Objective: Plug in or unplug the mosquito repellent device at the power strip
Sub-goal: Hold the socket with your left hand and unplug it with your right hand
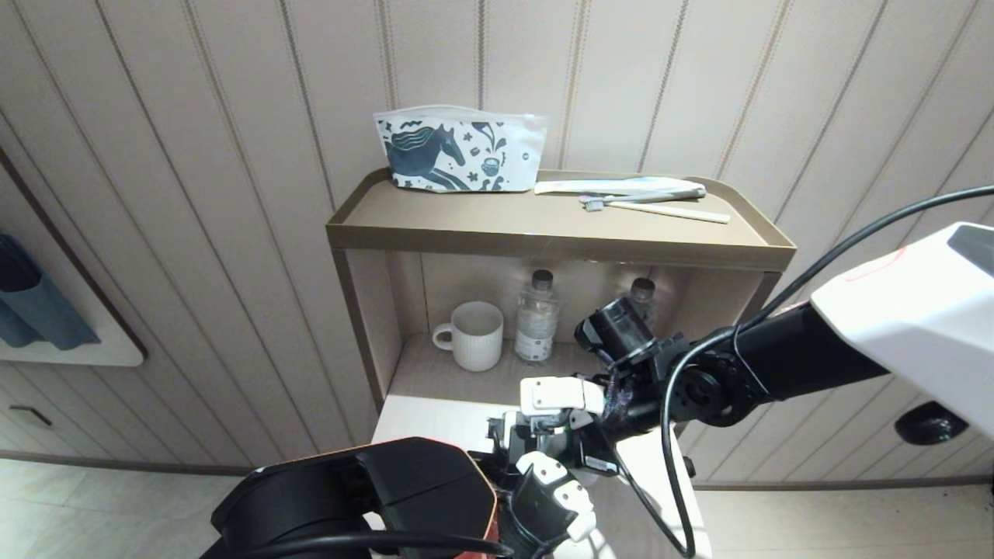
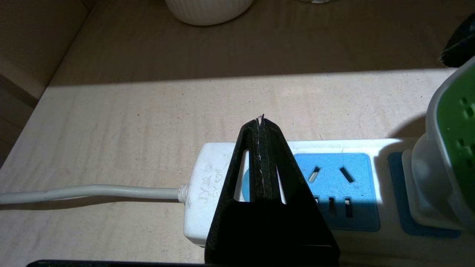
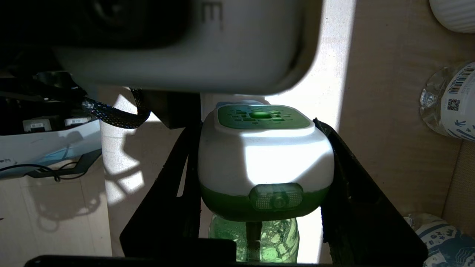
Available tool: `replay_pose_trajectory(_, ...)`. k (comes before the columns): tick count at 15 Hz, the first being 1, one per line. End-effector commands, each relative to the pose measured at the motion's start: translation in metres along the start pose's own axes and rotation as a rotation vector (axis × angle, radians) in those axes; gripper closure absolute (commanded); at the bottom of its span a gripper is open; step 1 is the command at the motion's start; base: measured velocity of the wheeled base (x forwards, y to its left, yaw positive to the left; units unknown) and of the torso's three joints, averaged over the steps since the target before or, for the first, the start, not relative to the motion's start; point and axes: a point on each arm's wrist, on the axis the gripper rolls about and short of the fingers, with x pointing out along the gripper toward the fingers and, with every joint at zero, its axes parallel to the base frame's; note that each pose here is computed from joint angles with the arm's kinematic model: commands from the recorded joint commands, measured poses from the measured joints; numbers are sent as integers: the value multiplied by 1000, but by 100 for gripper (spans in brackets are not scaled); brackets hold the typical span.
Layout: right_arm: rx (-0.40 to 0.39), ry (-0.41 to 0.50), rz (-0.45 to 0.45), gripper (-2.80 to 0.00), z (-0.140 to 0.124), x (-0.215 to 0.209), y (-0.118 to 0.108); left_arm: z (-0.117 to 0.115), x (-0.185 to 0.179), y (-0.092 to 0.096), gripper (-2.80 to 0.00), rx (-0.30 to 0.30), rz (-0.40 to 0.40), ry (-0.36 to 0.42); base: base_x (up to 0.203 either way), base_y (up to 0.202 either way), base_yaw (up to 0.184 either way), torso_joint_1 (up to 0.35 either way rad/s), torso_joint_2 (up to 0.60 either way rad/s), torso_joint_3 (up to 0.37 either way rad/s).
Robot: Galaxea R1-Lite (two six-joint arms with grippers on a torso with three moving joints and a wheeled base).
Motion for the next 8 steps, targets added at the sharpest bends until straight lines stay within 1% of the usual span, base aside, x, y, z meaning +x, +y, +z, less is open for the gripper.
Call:
replay_pose_trajectory(1, 2, -3, -17, 0, -3, 2, -6, 2, -1, -1, 0, -10, -2, -6, 0, 0, 0, 0, 0, 0)
replay_pose_trajectory(5, 4, 1, -52, 0, 2, 1, -15, 2, -1, 1, 0, -5, -1, -1, 0, 0, 0, 0, 0, 0)
replay_pose_trajectory(6, 4, 13, -76, 0, 8, -3, -18, 3, -1, 1, 0, -5, -1, -1, 0, 0, 0, 0, 0, 0)
replay_pose_trajectory(8, 3, -2, -91, 0, 15, -7, -20, 2, -1, 1, 0, -10, -3, -3, 0, 0, 0, 0, 0, 0)
